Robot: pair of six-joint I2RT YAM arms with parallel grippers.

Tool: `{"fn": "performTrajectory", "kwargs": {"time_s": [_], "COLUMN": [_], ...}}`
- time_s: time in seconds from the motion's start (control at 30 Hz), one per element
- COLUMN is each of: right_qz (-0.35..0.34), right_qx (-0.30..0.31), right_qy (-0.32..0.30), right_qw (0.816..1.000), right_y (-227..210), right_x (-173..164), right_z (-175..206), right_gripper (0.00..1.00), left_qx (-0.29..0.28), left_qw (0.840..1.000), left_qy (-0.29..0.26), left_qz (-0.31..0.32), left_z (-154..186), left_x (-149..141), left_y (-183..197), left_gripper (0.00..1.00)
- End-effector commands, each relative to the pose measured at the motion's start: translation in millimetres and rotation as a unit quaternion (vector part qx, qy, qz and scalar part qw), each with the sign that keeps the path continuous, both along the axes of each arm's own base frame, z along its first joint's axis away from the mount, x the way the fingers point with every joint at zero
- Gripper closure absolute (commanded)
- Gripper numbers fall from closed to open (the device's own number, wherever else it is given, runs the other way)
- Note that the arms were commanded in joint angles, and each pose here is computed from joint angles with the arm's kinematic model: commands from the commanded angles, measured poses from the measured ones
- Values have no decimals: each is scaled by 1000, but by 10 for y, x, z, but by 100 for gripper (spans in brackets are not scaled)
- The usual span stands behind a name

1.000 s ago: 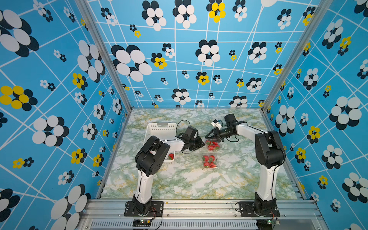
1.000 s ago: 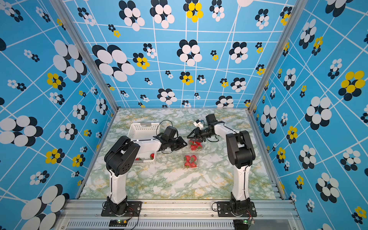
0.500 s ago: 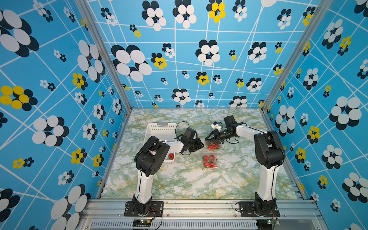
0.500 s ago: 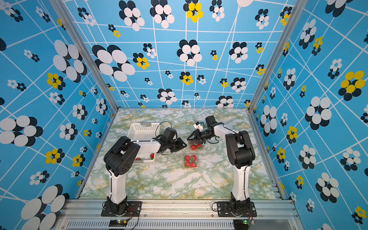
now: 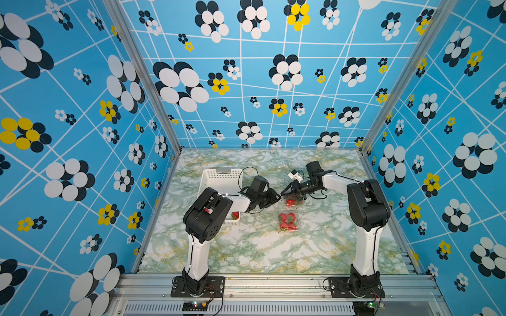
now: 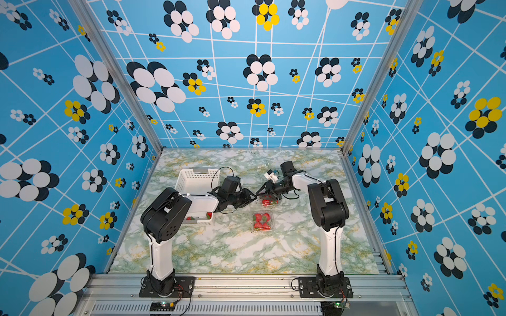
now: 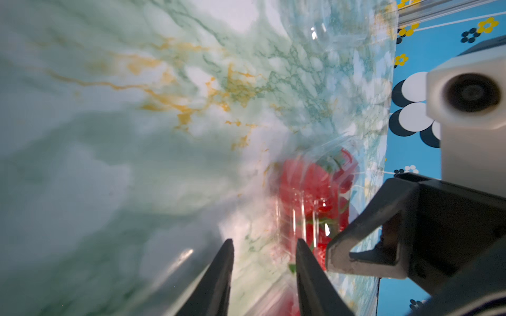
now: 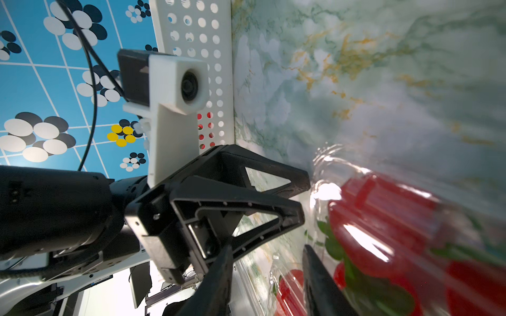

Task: Pack strawberries into containers
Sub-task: Close the packing box at the center of the board.

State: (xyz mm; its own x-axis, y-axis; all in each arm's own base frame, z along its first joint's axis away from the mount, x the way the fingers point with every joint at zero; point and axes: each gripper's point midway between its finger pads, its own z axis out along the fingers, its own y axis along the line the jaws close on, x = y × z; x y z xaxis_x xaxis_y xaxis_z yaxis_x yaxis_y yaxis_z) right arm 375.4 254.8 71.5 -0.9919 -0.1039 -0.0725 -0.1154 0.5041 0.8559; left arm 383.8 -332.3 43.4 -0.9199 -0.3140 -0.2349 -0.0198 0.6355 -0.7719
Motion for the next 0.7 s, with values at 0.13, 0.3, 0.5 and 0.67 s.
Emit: {"fn": "performTrajectory", "kwargs": {"time_s": [0.13,0.3,0.5,0.67], "right_qz": [-7,-8,-7,-6], "right_qx": [-21,-21,-19,-17], "right_qy": [20,22,18,18], "right_qw": [1000,1000,1000,1000], "right_y": [-25,-22,-19,-15], "right_x": [-3,3,7,9], "right_z": [-190,-211,-190,-190], "right_gripper": [58,58,58,58], "left_qx": [-40,-46,-56,-73], "left_qw": [998,998,998,997], "left_qy": [-33,-29,-38,-41], "left_qz": [23,14,4,-4], "left_z": [157,105,113,111], "left_x": [109,155,222,280], "left_y": [70,5,-81,-166], "left_gripper": [60,60,59,59]}}
